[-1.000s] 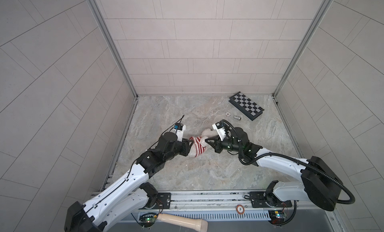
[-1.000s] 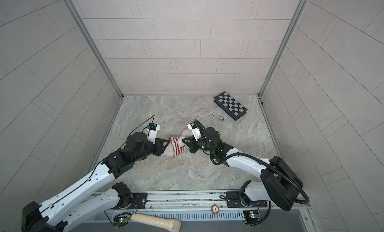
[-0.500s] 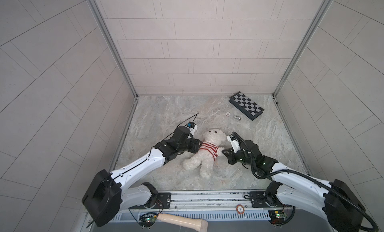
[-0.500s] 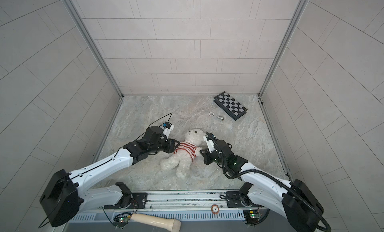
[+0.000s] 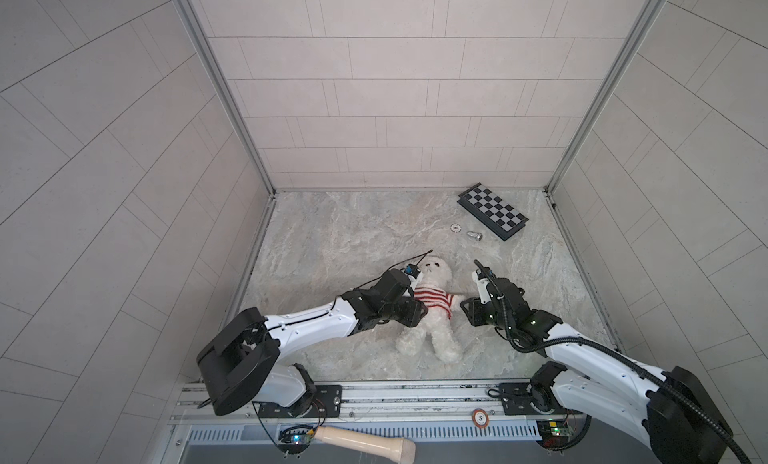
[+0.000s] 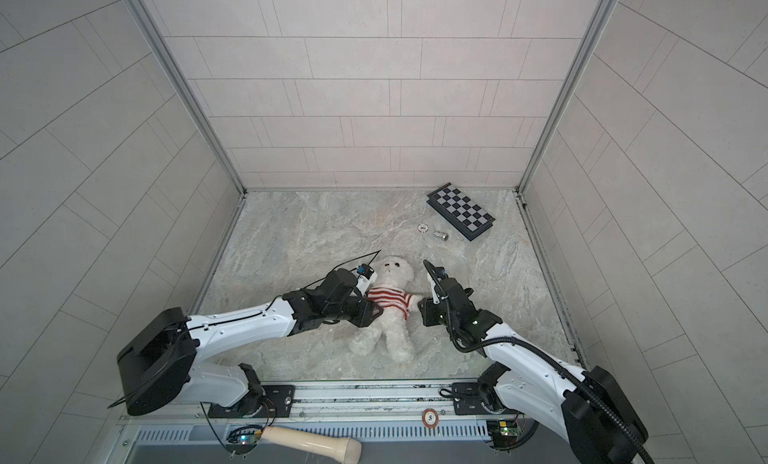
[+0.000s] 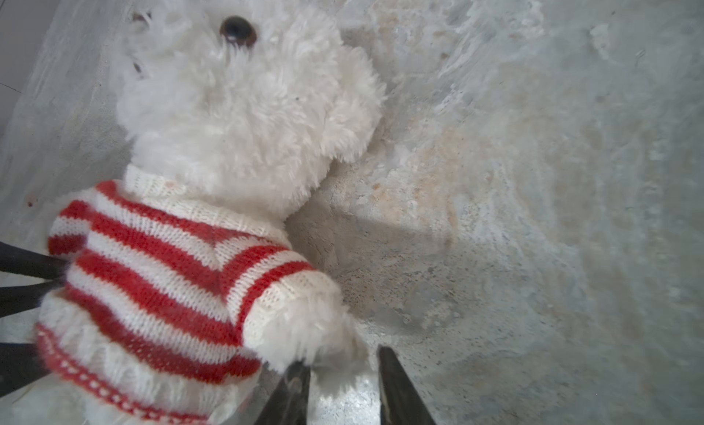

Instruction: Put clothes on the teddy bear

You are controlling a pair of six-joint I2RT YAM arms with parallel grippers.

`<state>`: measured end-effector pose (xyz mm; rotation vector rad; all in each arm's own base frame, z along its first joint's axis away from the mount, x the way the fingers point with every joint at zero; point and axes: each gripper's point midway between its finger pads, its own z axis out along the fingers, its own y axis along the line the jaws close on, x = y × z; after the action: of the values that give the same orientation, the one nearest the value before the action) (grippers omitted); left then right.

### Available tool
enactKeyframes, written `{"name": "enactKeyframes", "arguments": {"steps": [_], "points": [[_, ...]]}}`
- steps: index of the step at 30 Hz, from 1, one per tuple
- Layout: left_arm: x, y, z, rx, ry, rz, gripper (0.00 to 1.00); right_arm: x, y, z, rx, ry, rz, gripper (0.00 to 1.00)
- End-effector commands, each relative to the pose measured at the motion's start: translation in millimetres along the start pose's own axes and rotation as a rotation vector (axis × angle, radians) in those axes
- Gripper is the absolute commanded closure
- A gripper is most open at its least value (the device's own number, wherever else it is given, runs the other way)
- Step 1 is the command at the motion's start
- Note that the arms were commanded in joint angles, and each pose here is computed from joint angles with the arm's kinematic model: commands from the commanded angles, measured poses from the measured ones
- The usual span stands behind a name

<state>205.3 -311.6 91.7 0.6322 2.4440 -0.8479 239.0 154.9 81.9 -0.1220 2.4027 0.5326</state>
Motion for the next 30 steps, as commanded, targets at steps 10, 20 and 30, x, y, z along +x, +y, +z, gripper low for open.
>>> {"name": "enactKeyframes", "arguments": {"steps": [10, 20, 30], "points": [[-26.1, -35.0, -38.1, 0.114, -0.182, 0.013, 0.54, -74.4, 70.8, -22.2, -0.121, -0.149, -0.139, 0.65], [-31.6, -7.8, -32.9, 0.018, -0.197, -0.080, 0.62, -50.1, 86.2, 11.3, -0.159, -0.066, -0.155, 0.83], [-6.9, 14.5, -8.8, 0.003, -0.146, -0.149, 0.62, -1.0, 77.5, 18.9, -0.169, 0.074, -0.165, 0.92]]}}
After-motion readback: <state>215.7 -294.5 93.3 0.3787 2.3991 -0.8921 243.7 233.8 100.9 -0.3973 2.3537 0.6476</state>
